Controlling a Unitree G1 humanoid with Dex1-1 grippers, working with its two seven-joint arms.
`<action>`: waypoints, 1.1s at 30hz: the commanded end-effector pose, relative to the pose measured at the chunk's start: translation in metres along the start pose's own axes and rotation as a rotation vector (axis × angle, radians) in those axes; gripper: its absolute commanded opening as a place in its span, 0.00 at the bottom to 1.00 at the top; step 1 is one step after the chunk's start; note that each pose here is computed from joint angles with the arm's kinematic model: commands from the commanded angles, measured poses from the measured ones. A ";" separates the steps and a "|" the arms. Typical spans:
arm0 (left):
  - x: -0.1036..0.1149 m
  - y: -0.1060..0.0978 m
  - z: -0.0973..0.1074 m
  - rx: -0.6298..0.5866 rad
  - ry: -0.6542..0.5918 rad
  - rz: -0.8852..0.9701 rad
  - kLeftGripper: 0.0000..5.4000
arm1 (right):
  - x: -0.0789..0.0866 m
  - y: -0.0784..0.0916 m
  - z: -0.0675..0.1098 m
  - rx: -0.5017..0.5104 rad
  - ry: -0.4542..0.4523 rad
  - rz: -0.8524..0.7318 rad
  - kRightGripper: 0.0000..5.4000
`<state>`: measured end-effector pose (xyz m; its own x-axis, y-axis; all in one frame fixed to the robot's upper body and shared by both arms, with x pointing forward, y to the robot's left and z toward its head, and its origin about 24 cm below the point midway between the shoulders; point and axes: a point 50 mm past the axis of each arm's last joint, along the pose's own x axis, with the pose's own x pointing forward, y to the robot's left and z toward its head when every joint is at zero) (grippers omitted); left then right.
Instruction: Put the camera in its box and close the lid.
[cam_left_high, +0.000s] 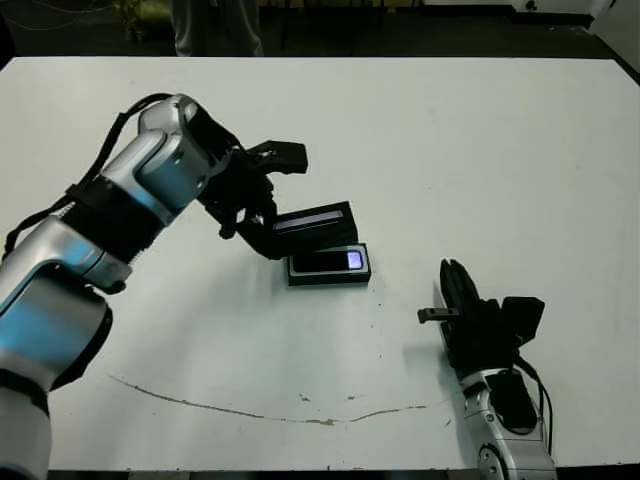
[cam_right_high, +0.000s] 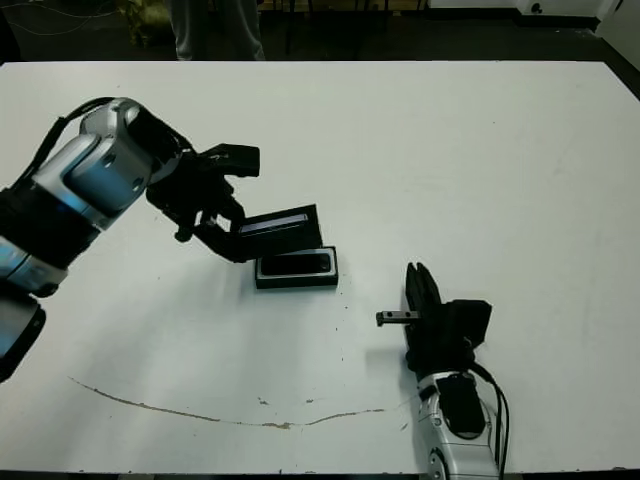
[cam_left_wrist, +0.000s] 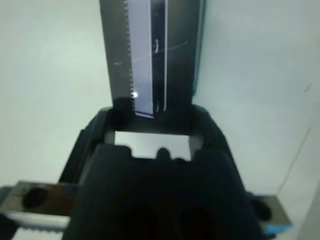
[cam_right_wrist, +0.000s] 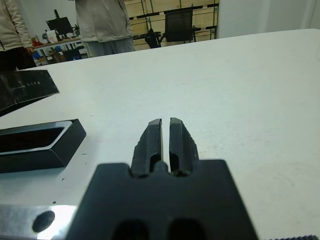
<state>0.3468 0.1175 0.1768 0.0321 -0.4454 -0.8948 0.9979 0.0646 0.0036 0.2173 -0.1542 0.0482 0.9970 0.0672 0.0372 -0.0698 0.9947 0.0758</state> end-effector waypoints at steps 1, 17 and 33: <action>0.004 0.000 -0.001 -0.042 0.010 -0.016 0.42 | -0.008 -0.001 -0.013 0.005 0.092 -0.029 0.00; 0.016 -0.004 0.003 -0.004 0.023 -0.035 0.42 | -0.008 -0.001 -0.014 0.023 0.077 -0.028 0.00; 0.031 -0.006 0.006 0.052 0.036 -0.021 0.42 | -0.007 0.000 -0.013 0.014 0.076 -0.027 0.00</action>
<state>0.3446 0.0970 0.1609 0.0227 -0.4260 -0.9044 0.9997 0.0216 0.0149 0.2155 -0.1516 0.0486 0.9981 0.0521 0.0334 -0.0548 0.9948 0.0854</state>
